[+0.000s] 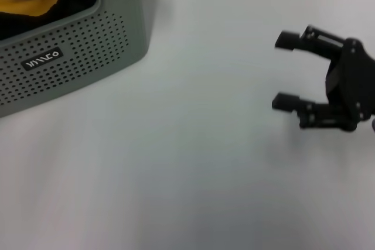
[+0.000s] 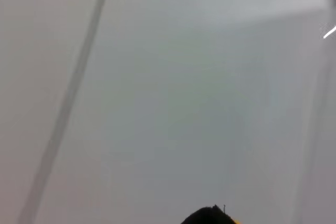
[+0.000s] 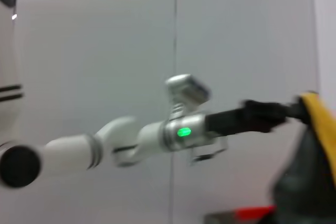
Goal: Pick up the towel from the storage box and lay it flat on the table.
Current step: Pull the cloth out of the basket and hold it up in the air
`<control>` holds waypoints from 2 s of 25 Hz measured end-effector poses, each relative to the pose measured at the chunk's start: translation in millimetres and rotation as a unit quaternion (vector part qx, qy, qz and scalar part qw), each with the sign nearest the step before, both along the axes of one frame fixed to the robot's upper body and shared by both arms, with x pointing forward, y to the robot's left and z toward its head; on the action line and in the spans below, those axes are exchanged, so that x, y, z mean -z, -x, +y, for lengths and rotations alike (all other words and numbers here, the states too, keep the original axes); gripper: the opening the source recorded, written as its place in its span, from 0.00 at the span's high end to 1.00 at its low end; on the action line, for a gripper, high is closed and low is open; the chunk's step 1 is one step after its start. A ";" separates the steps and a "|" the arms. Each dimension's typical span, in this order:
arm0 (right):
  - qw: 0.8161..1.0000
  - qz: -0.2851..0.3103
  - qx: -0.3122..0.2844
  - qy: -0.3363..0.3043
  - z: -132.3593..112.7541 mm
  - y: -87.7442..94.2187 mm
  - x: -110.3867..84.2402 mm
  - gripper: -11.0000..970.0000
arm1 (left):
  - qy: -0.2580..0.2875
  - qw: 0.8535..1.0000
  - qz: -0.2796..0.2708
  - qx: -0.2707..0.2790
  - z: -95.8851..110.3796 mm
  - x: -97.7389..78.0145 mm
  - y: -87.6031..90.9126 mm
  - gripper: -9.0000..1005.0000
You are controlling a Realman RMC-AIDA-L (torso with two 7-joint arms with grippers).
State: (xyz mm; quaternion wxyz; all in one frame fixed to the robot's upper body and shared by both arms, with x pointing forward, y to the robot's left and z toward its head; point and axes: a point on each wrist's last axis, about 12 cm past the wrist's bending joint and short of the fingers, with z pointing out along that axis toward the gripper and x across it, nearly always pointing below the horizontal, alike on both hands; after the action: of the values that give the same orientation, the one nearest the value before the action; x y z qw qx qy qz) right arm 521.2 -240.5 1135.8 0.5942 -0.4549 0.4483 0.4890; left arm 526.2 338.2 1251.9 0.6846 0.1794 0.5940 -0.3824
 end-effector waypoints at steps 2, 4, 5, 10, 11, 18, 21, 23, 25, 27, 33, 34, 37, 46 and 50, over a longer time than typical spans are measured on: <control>1.000 -0.016 0.016 -0.016 -0.1 -1.8 -2.3 0.18 | 0.040 0.998 -0.024 0.050 -4.8 -4.3 9.7 0.98; 0.999 -0.031 0.022 -0.032 2.5 -3.3 -5.0 0.18 | 0.078 0.991 -0.044 0.097 -10.8 -6.1 16.0 0.98; 0.998 -0.038 0.022 -0.040 5.3 -4.1 -6.3 0.18 | 0.093 0.988 -0.047 0.115 -14.4 -5.1 17.0 0.98; 0.995 -0.070 0.032 -0.069 24.6 -11.7 -10.8 0.18 | 0.163 0.968 -0.059 0.183 -28.3 0.4 20.3 0.98; 0.995 -0.069 0.030 -0.070 27.8 -12.4 -10.5 0.18 | 0.163 0.968 -0.059 0.183 -28.3 0.4 20.3 0.98; 0.995 -0.052 0.004 -0.089 54.8 -3.8 -3.8 0.19 | 0.268 0.940 -0.078 0.196 -33.4 40.0 19.1 0.98; 0.993 -0.051 0.006 -0.102 59.0 -0.1 -2.4 0.19 | 0.297 0.932 -0.082 0.192 -31.7 53.5 19.8 0.98; 0.993 -0.049 0.019 -0.106 62.1 -0.8 -0.3 0.19 | 0.303 0.930 -0.081 0.193 -34.4 58.2 18.5 0.98; 0.993 -0.048 0.035 -0.103 67.9 -3.1 2.3 0.19 | 0.305 0.928 -0.081 0.199 -39.1 58.6 16.9 0.98; 0.993 -0.053 0.044 -0.099 76.4 -4.5 3.5 0.19 | 0.306 0.926 -0.083 0.207 -45.1 58.3 14.4 0.98; 0.993 -0.063 0.046 -0.093 94.9 -4.8 4.0 0.20 | 0.321 0.920 -0.093 0.203 -57.2 60.8 3.1 0.98; 0.993 -0.063 0.046 -0.093 94.9 -4.8 4.0 0.20 | 0.324 0.920 -0.096 0.202 -58.2 60.8 1.7 0.98; 0.993 -0.064 0.054 -0.082 101.0 -8.5 3.5 0.20 | 0.333 0.915 -0.098 0.206 -66.0 60.6 -2.7 0.98; 0.994 -0.064 0.062 -0.067 117.6 -14.8 0.9 0.21 | 0.343 0.908 -0.125 0.204 -87.7 57.2 -13.9 0.98; 0.994 -0.066 0.062 -0.067 120.4 -14.9 0.2 0.21 | 0.351 0.906 -0.123 0.200 -91.6 58.3 -17.6 0.98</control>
State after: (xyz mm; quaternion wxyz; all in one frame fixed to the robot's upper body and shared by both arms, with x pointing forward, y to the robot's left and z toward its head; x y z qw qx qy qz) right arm 536.0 -120.1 1135.6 0.6808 -0.4170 0.4017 0.4486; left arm 543.8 246.6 1193.6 0.6798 0.0880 0.2843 -0.6703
